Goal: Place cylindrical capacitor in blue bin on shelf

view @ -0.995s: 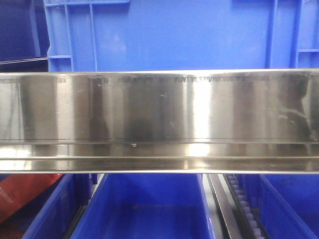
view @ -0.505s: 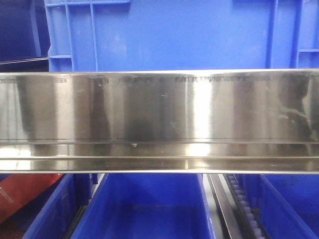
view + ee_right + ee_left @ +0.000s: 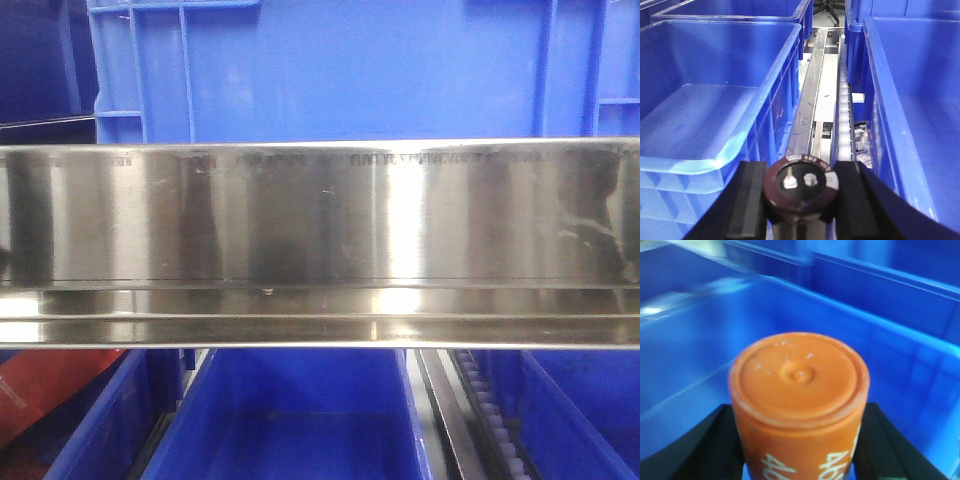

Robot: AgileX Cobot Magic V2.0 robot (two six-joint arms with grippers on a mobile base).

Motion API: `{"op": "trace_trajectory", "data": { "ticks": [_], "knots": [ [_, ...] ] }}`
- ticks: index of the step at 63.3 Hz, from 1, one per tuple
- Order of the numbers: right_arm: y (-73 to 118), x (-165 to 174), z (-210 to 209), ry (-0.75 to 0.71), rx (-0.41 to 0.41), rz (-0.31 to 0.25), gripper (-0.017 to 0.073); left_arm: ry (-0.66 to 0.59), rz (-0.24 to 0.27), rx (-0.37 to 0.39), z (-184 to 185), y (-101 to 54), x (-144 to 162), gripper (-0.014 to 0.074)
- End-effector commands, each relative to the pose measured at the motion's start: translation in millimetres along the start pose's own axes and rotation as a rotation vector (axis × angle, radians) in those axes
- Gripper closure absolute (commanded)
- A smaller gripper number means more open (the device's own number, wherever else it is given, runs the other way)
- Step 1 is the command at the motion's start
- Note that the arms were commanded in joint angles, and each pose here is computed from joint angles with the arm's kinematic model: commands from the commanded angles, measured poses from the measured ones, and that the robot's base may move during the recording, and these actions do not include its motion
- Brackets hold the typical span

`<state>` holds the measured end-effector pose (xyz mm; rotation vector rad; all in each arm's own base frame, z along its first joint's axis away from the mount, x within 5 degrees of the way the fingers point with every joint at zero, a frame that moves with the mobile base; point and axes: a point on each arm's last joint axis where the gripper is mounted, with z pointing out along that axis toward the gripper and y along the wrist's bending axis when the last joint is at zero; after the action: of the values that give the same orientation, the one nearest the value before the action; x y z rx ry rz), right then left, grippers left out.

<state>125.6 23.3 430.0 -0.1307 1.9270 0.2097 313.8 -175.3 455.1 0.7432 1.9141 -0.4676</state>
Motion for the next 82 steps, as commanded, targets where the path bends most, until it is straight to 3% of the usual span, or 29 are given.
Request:
{"op": "trace_trajectory", "data": {
  "ticks": [1, 17, 23, 37, 42, 56, 63, 74, 82],
  "knots": [
    [-0.2, -2.8, -1.8, -0.038, 0.004, -0.005, 0.0721, 0.013, 0.0, 0.0, 30.4, 6.6, 0.8, 0.0705],
    [0.5, -2.8, -1.8, -0.039, -0.004, 0.004, 0.0721, 0.148, -0.008, -0.001, 89.1, 21.3, 31.4, 0.0673],
    [0.8, -2.8, -1.8, -0.039, -0.007, 0.007, 0.0721, 0.178, -0.013, 0.01, 94.0, 21.4, 36.4, 0.0535],
    [1.1, -2.7, -1.8, -0.037, -0.01, 0.011, 0.0721, 0.162, -0.005, 0.012, 88.4, 20.6, 28.7, 0.0067],
    [1.1, -2.7, -1.8, -0.037, -0.01, 0.011, 0.0721, 0.139, 0.004, 0.013, 79.7, 19.1, 19.3, -0.0022],
    [1.1, -2.7, -1.8, -0.037, -0.01, 0.011, 0.0721, 0.109, 0.046, 0.027, 35.7, 10.4, -8.0, 0.0051],
    [1.1, -2.5, -1.8, -0.035, -0.01, 0.01, 0.0721, 0.131, 0.059, 0.006, 6.8, 11.5, -12.7, 0.0206],
    [1.1, -2.1, -1.8, -0.031, -0.01, 0.01, 0.0721, 0.186, -0.08, -0.063, -44.9, 28.0, -10.5, 0.0573],
    [1.1, -1.9, -1.7, -0.028, -0.011, 0.01, 0.0721, 0.179, -0.121, -0.115, -82.1, 32.0, -1.0, 0.0668]
  ]
}}
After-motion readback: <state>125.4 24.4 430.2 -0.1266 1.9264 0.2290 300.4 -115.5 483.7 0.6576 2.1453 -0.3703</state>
